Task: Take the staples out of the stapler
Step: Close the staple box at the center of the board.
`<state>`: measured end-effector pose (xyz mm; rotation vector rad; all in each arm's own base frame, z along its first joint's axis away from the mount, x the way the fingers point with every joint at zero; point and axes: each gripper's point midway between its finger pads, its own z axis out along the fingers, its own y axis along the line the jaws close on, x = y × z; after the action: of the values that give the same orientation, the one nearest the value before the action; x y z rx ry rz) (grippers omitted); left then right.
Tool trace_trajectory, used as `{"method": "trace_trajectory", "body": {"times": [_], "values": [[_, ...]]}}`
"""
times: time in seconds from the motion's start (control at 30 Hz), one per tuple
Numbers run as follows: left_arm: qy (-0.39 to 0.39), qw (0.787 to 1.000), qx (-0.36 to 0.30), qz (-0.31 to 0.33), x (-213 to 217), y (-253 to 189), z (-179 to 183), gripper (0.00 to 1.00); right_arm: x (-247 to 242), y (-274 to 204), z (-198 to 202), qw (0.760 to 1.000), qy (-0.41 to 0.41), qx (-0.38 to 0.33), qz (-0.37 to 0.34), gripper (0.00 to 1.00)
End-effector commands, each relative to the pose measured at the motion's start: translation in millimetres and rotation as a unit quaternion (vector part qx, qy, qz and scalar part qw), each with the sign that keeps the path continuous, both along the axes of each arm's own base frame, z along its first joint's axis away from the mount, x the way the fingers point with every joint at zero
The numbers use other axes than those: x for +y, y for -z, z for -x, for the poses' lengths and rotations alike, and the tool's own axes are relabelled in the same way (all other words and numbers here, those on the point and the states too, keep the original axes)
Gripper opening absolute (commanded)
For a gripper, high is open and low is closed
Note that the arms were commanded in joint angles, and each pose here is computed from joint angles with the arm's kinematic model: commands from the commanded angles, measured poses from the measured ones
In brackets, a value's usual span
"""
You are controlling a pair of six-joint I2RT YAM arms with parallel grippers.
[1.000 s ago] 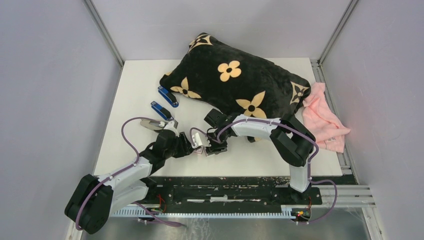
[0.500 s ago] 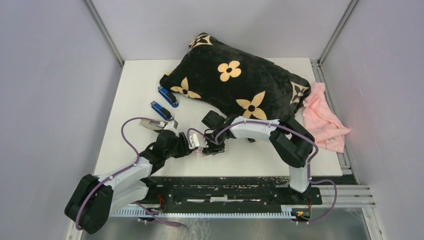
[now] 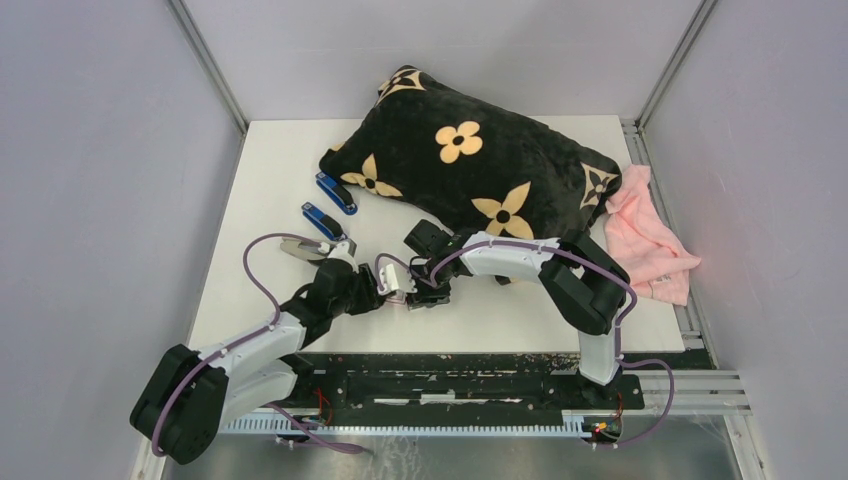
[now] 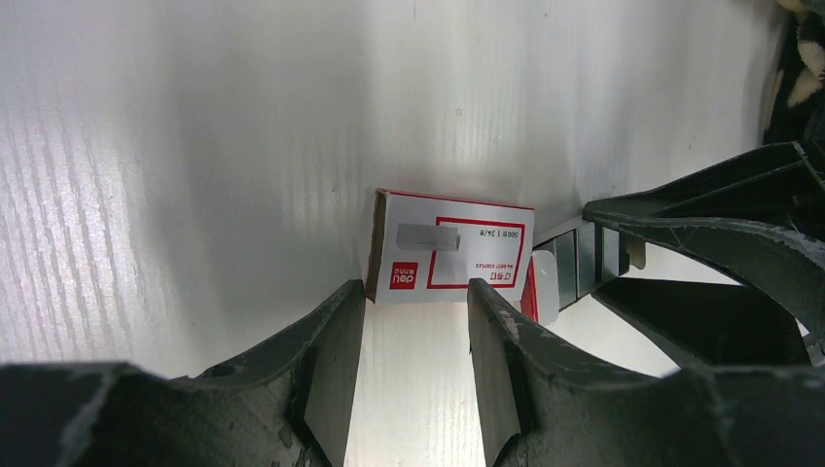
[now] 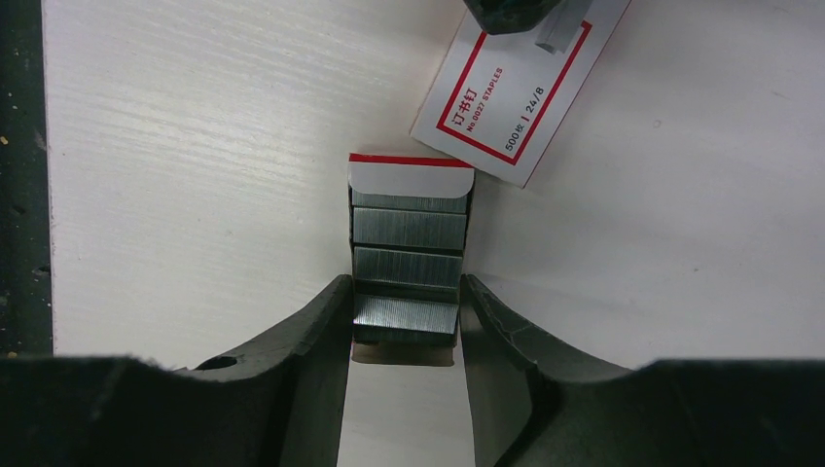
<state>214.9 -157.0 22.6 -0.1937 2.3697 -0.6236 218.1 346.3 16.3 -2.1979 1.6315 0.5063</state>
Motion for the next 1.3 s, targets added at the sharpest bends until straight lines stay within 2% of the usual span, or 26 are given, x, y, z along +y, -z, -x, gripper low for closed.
{"method": "trace_trajectory", "body": {"times": [0.0,0.7,0.87,1.27], "values": [[-0.012,0.998,0.043,-0.046,17.7,23.7,15.1,0.52,5.5,-16.4,-21.5,0.999,0.03,-0.033,-0.01,0.47],[-0.003,0.997,0.053,-0.05,15.4,27.3,16.7,0.51,14.7,-10.5,-17.0,1.0,0.023,-0.017,-0.006,0.47],[0.002,0.997,0.057,-0.05,13.7,28.7,17.7,0.47,15.9,-11.9,-22.4,0.999,0.044,-0.021,-0.002,0.46],[0.006,0.997,0.063,-0.053,12.3,27.9,17.8,0.49,7.4,-18.2,-35.1,0.998,0.049,-0.039,0.006,0.47]]}}
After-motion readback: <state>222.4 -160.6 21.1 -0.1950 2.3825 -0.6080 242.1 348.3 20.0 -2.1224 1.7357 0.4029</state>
